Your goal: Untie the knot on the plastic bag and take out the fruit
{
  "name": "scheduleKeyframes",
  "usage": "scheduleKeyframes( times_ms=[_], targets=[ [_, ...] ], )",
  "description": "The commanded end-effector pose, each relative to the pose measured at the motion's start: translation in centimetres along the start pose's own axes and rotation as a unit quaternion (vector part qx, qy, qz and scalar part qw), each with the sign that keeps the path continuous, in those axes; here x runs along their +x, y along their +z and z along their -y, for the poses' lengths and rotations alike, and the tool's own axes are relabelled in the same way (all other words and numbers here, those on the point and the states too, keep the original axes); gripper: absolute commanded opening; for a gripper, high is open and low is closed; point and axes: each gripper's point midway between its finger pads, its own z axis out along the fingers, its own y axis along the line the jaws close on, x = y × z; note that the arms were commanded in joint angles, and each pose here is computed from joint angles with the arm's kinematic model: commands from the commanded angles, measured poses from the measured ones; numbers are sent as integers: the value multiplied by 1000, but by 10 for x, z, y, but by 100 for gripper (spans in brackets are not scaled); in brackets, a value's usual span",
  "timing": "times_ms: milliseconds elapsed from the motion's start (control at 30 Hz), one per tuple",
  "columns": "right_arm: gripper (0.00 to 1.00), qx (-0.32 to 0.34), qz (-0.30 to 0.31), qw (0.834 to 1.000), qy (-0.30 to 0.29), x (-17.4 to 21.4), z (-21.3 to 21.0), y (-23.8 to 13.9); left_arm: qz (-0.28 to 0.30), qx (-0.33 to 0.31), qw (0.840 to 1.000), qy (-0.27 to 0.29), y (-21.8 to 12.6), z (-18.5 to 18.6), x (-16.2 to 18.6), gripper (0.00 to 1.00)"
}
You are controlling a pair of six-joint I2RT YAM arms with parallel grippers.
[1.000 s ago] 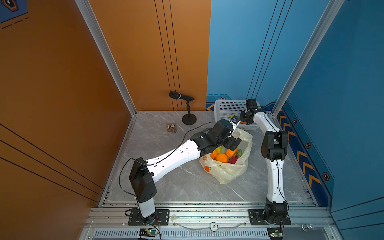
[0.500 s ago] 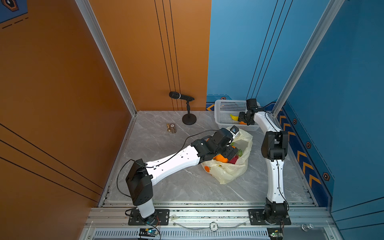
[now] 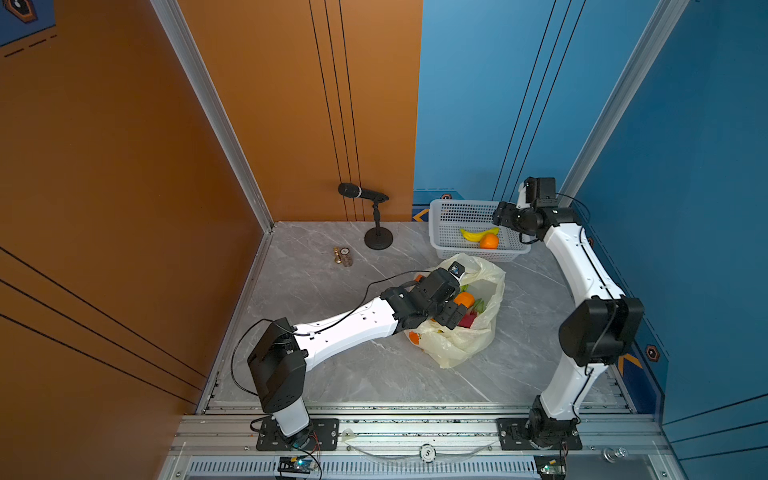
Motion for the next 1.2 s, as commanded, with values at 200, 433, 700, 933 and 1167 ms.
scheduleKeyframes(
  times_ms=[200, 433, 700, 933, 1167],
  targets=[
    [82, -132, 37, 990, 17, 44, -82, -74, -9, -15, 998, -67, -15, -20, 22, 78],
    [83, -139, 35, 989, -46, 102, -103, -118, -50, -15, 992, -112, -21, -25, 66, 69],
    [82, -154, -25, 983, -99, 183, -102, -131, -109, -12, 983, -146, -11, -15, 136, 65],
    [77, -165, -87, 972, -146, 245, -98, -134, -108, -5, 984, -145, -12, -4, 159, 65],
    [68, -175, -143, 960, -165, 286, -93, -133, -69, 19, 989, -133, -26, 5, 144, 79]
  ],
)
